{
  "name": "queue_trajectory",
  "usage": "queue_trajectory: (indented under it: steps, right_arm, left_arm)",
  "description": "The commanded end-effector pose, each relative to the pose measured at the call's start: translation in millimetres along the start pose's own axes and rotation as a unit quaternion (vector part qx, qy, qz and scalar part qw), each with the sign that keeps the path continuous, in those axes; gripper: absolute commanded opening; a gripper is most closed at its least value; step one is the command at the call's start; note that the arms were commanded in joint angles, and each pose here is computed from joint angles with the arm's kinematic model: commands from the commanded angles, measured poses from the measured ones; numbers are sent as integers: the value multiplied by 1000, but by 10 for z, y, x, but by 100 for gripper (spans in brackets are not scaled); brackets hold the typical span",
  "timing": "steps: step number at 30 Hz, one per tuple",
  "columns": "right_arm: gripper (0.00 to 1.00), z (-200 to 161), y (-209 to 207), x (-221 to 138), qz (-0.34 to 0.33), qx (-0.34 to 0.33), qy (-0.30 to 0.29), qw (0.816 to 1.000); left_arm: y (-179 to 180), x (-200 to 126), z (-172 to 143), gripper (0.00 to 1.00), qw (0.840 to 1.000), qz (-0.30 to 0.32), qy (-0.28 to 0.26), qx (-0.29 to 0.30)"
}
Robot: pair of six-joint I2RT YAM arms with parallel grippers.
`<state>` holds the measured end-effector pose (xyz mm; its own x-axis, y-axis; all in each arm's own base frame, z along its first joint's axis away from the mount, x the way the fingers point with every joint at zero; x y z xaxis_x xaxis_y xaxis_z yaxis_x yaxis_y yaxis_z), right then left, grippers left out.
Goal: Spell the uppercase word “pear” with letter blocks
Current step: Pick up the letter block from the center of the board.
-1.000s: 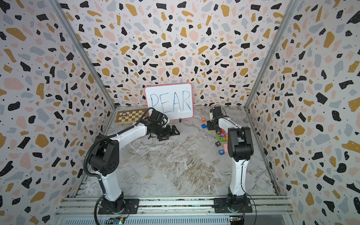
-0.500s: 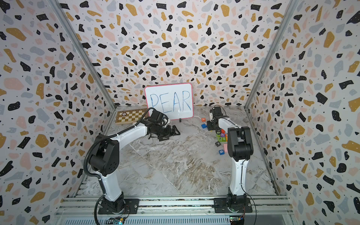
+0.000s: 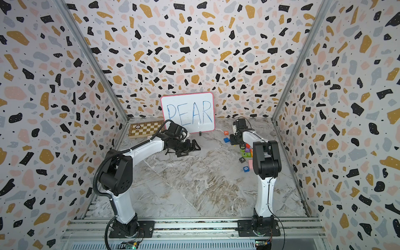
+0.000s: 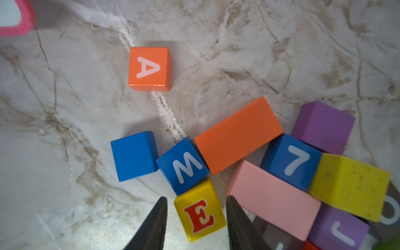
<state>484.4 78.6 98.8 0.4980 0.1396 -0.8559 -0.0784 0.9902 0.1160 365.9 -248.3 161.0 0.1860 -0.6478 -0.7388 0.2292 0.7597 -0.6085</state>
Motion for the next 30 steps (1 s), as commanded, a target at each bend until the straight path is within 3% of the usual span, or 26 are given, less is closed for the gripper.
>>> queue_trajectory:
  steps: [1,21,30]
  right_arm:
    - [46,-24,17,12,7,-2,6,1000]
    - [45,-71,21,48,9,-2,12,1000]
    - [40,-123,-37,141,-11,0,24,1000]
  left_arm:
    - [-32,-5,-32,100,1000,-3,1,2]
    - [-61,2,-53,100,1000,-5,1,3]
    - [-66,12,-54,100,1000,-4,2,2]
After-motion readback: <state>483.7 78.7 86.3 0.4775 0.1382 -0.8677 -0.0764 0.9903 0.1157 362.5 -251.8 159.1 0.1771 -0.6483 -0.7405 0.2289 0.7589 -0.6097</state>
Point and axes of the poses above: each gripper's point midway between its finger pads, its own x axis out along the fingers, its own y axis along the line the jaws close on, z = x × y, the point moved 6 cm from there along -x, back along the fingers, and after that the axes turned 7 degrees about x, right-handed, at the moved point
